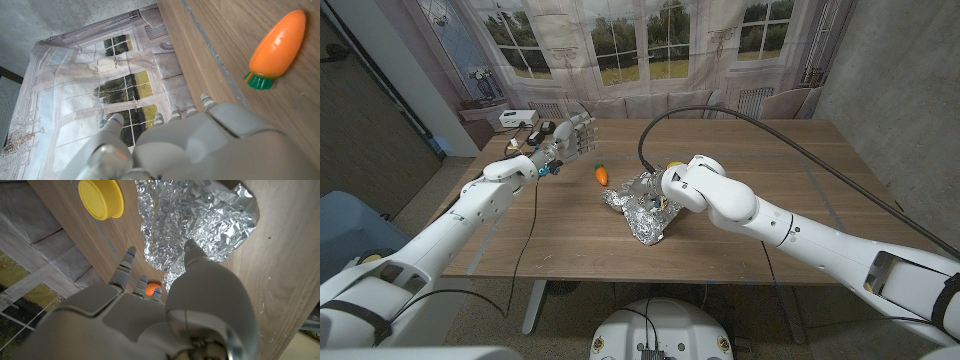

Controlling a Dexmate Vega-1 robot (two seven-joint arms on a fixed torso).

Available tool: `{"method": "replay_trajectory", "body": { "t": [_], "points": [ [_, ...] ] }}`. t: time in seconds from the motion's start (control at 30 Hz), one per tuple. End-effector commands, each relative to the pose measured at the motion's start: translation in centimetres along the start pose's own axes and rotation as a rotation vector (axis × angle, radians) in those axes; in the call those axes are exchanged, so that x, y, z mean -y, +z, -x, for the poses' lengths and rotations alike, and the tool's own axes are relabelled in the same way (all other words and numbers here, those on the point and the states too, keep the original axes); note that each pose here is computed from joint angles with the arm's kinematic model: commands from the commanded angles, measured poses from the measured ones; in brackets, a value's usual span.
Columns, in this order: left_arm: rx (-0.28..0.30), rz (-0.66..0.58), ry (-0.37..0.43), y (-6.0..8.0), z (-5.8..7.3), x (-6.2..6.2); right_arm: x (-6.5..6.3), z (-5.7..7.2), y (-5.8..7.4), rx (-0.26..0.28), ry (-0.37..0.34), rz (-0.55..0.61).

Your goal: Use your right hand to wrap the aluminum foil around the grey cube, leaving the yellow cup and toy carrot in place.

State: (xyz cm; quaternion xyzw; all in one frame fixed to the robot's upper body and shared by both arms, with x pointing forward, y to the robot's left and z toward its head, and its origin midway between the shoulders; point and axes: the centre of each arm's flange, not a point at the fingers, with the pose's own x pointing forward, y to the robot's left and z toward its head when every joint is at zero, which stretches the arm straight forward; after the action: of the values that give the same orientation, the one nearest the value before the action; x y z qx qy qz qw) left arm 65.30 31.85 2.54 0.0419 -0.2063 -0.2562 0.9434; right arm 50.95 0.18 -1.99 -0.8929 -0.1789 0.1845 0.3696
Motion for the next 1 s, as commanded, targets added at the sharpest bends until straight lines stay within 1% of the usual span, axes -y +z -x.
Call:
{"method": "replay_trajectory", "body": {
  "t": [0.03,0.2,0.27,0.47,0.57,0.7,0.77,0.8,0.87,0.9,0.97,1.0],
  "points": [
    [-0.002,0.012,0.021,-0.4,0.7,0.6,-0.1,-2.0,0.0,0.052,0.022,0.098],
    [-0.006,0.017,0.026,-0.6,0.8,0.8,-0.1,-3.0,-0.3,0.064,0.03,0.11],
    [-0.007,0.018,0.026,-0.6,0.8,0.8,-0.3,-3.5,-0.6,0.074,0.051,0.101],
    [-0.004,0.016,0.029,-0.6,0.9,0.8,-0.7,-4.8,-1.0,0.087,0.083,0.098],
    [-0.005,0.015,0.031,-0.6,0.9,0.8,-1.1,-5.1,-1.3,0.086,0.089,0.088],
    [-0.005,0.015,0.032,-0.6,0.9,0.7,-1.6,-5.4,-1.2,0.079,0.11,0.084],
    [-0.003,0.017,0.03,-0.6,0.7,0.6,-1.8,-5.6,-1.2,0.082,0.109,0.079],
    [-0.003,0.015,0.03,-0.6,0.6,0.6,-1.9,-5.6,-1.2,0.083,0.121,0.071],
    [-0.001,0.016,0.026,-0.5,0.4,0.5,-2.1,-5.6,-1.3,0.083,0.105,0.071],
    [-0.001,0.016,0.025,-0.5,0.4,0.5,-2.2,-5.7,-1.3,0.079,0.112,0.066],
    [-0.001,0.016,0.02,-0.5,0.2,0.4,-2.4,-5.7,-1.3,0.078,0.094,0.065],
    [-0.001,0.016,0.019,-0.5,0.1,0.4,-2.5,-5.8,-1.4,0.077,0.098,0.056]
  ]
}}
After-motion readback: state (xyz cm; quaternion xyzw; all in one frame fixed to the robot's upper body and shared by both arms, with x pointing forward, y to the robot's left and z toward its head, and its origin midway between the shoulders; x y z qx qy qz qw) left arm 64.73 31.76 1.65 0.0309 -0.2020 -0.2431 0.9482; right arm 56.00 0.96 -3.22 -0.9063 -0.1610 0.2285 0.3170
